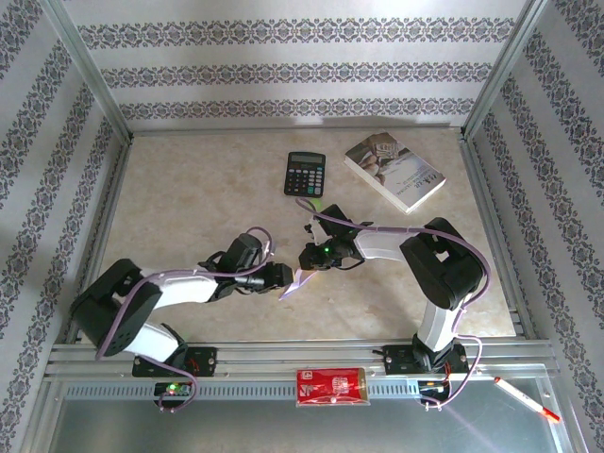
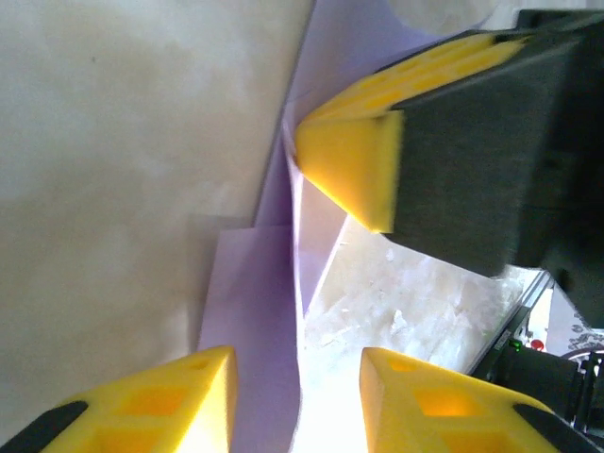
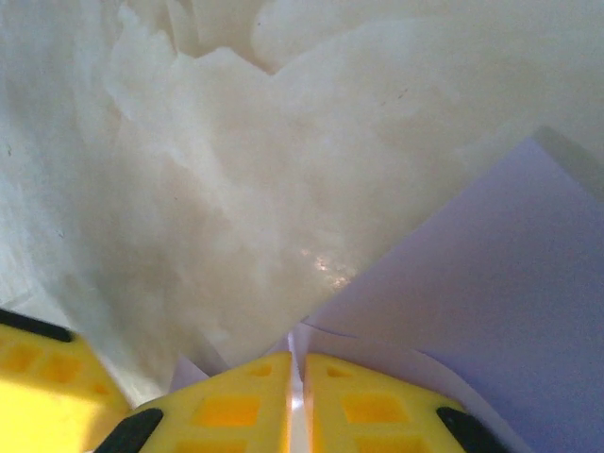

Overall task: Fold a paper plane with a square sheet of paper (pick it up from the middle)
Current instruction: Fold the wing for the fifth time at the center of the table.

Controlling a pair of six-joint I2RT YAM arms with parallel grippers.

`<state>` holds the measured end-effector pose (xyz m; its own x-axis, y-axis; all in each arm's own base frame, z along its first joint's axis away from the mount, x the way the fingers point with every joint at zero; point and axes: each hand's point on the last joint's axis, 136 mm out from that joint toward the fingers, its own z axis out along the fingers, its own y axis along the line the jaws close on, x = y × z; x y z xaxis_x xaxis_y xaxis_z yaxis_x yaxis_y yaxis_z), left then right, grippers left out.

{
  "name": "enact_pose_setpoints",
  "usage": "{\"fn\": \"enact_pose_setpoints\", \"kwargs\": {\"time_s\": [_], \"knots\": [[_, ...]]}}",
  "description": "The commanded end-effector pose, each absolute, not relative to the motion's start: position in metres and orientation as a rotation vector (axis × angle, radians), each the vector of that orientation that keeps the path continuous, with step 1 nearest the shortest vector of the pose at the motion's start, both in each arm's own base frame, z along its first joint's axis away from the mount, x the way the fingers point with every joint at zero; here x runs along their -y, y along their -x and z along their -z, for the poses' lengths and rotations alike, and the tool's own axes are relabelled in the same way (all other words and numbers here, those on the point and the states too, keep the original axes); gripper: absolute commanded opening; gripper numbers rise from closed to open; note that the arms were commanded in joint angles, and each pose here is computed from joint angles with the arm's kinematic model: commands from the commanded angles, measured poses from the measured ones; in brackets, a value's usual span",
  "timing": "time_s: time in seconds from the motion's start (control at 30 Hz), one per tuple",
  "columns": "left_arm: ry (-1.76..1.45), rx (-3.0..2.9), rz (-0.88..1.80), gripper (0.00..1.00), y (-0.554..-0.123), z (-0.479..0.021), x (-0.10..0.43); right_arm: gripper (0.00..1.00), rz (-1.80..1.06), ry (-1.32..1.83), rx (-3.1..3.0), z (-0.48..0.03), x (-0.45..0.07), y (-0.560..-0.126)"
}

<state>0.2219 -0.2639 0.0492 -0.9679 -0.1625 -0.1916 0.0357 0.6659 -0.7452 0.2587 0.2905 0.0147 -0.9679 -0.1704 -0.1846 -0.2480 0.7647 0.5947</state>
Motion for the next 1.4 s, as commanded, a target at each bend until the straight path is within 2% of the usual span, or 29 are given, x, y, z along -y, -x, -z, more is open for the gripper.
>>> {"fn": "enact_pose_setpoints", "kwargs": {"time_s": [0.0, 0.1, 0.23, 0.33, 0.7, 1.37], "knots": [[0.026, -2.623, 1.043, 0.39, -0.224, -0.067, 0.247, 0.14, -0.887, 0.337, -2.913, 0.010, -0.273, -0.251], [-0.093, -2.564, 1.030, 0.36, -0.221, -0.091, 0.255, 0.14, -0.884, 0.337, -2.913, 0.011, -0.273, -0.251], [-0.173, -2.558, 1.124, 0.13, -0.217, -0.096, 0.281, 0.14, -0.882, 0.335, -2.914, 0.011, -0.273, -0.251], [-0.192, -2.567, 1.158, 0.07, -0.222, -0.092, 0.292, 0.14, -0.880, 0.333, -2.911, 0.010, -0.272, -0.251], [-0.206, -2.661, 1.163, 0.06, -0.222, -0.055, 0.302, 0.14, -0.883, 0.331, -2.904, 0.007, -0.272, -0.252], [-0.206, -2.814, 1.042, 0.06, -0.201, -0.010, 0.280, 0.14, -0.856, 0.344, -2.918, 0.009, -0.268, -0.250]]}}
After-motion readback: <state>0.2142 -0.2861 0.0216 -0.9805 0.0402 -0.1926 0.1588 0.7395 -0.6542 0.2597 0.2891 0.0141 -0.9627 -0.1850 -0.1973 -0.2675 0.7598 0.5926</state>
